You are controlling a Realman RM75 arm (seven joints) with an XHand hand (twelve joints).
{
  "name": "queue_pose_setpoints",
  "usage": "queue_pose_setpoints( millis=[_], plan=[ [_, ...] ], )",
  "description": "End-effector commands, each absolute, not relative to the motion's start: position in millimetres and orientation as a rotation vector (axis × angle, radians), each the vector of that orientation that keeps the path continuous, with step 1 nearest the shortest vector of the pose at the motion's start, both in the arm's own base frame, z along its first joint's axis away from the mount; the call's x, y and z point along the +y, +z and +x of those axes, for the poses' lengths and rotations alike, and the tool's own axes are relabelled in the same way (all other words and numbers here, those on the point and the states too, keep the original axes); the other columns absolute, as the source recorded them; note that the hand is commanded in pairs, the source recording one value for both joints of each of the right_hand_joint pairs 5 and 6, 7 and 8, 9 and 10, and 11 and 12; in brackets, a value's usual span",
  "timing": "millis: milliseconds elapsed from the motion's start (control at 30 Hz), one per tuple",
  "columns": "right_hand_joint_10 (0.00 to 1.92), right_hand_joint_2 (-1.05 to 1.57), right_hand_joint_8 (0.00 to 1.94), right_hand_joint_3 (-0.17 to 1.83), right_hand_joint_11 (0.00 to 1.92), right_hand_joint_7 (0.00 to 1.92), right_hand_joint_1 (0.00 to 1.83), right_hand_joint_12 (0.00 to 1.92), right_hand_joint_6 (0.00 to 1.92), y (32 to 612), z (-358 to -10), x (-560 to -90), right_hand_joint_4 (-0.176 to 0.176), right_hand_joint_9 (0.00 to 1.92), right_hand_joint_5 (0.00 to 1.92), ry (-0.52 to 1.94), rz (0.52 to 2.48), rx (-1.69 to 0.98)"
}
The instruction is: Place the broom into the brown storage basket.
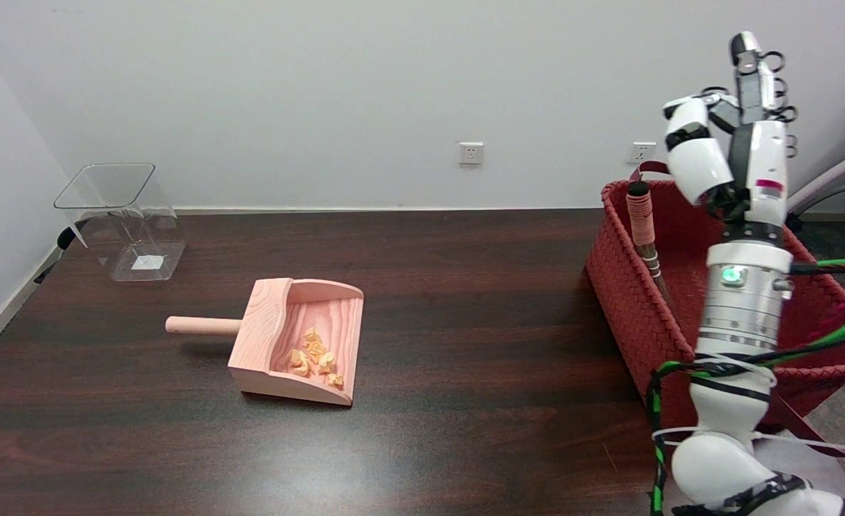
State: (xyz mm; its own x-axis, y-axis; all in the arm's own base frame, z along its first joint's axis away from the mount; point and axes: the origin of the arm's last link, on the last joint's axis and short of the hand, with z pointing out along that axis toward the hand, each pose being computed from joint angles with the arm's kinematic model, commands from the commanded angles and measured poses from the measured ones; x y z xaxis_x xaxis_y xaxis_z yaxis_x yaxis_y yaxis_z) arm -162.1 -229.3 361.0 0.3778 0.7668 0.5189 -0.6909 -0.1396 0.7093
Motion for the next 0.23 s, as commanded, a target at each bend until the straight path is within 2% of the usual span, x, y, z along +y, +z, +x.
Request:
queue_pose_setpoints(
  millis=[33,133,167,233],
  plan=[
    [0.15,1.16,0.84,0.71,0.15,0.84,0.4,0.15,0.15,397,-154,-185,0.0,0.15,0.15,1.22,1.034,0.239],
    [0.15,1.13,0.84,0.49,0.15,0.84,0.44,0.15,0.15,401,-154,-182,0.0,0.15,0.15,1.245,1.019,0.234],
    [0.15,1.1,0.83,0.32,0.15,0.83,0.49,0.15,0.15,403,-155,-182,0.0,0.15,0.15,1.249,1.013,0.229],
    [0.14,1.1,0.82,0.28,0.14,0.82,0.51,0.14,0.14,408,-155,-181,0.0,0.14,0.14,1.258,0.995,0.218]
  ],
)
